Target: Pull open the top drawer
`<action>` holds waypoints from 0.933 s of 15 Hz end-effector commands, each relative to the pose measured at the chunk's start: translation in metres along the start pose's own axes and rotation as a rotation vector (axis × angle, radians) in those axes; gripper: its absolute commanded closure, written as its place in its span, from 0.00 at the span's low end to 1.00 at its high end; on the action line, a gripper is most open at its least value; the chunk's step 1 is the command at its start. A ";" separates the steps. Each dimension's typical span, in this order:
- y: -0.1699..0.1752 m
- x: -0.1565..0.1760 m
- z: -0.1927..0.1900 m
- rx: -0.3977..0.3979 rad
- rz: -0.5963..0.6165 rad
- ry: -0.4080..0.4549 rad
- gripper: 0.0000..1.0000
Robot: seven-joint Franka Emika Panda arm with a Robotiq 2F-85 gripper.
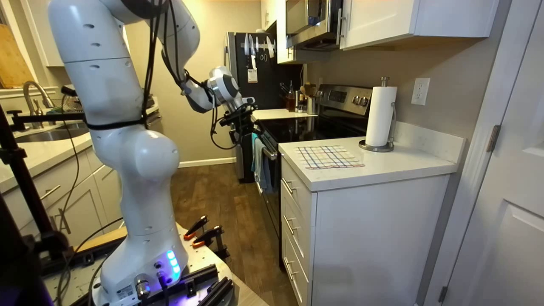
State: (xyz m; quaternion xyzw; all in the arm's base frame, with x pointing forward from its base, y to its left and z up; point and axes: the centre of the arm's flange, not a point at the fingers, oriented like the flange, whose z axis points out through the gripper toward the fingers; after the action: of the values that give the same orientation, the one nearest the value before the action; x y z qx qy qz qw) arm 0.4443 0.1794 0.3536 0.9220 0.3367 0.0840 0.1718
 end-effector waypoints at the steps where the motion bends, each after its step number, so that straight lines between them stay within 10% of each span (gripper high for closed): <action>1: 0.010 0.009 0.049 -0.019 -0.047 -0.015 0.00; 14: 0.001 0.006 0.073 0.033 -0.060 -0.054 0.00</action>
State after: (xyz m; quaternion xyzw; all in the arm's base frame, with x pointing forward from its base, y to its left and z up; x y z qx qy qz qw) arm 0.4693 0.1632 0.2868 0.9162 0.3607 0.0485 0.1679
